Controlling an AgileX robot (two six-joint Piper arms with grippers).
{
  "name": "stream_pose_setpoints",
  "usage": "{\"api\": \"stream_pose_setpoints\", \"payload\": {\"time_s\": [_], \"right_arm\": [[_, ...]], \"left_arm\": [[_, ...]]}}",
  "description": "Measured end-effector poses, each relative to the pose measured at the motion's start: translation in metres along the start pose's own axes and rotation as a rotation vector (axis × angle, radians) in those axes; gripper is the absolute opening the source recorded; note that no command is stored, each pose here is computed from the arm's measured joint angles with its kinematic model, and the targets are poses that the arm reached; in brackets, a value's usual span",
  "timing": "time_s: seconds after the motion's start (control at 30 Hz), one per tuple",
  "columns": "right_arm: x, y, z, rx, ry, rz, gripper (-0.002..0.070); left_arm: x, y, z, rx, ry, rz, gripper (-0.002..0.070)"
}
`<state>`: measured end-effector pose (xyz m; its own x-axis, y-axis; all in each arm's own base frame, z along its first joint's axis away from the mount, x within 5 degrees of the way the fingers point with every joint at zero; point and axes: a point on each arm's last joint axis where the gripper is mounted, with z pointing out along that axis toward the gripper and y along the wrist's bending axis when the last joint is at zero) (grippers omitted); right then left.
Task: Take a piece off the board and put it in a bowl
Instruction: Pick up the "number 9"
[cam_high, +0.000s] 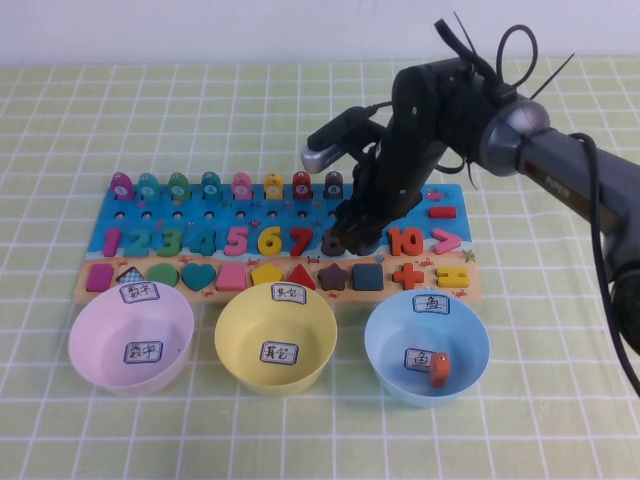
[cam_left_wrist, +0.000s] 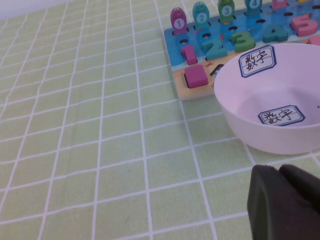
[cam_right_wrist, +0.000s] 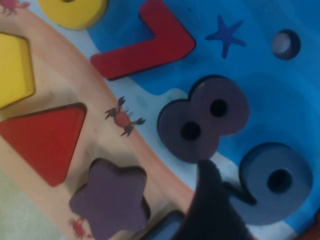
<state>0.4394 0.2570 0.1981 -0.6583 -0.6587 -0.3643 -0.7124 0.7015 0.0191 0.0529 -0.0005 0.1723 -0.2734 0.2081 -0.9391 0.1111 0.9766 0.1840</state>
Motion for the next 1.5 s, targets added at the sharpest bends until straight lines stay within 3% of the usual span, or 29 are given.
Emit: {"api": "stream_pose_setpoints", "payload": {"time_s": [0.8, 1.1, 1.5], "right_arm": [[-0.0001, -0.0047, 0.0110, 0.037, -0.006, 0.058, 0.0404], [-0.0013, -0.0046, 0.0100, 0.036, -0.013, 0.084, 0.0233], [-0.0043, -0.0053, 0.0035, 0.038, 0.010, 0.081, 0.0232]], "left_arm": [[0.0000, 0.0000, 0.0000, 0.000, 0.000, 0.000, -0.0005], [0.0000, 0.0000, 0.0000, 0.000, 0.000, 0.000, -0.0005], [0.0000, 0.0000, 0.0000, 0.000, 0.000, 0.000, -0.0005]]}}
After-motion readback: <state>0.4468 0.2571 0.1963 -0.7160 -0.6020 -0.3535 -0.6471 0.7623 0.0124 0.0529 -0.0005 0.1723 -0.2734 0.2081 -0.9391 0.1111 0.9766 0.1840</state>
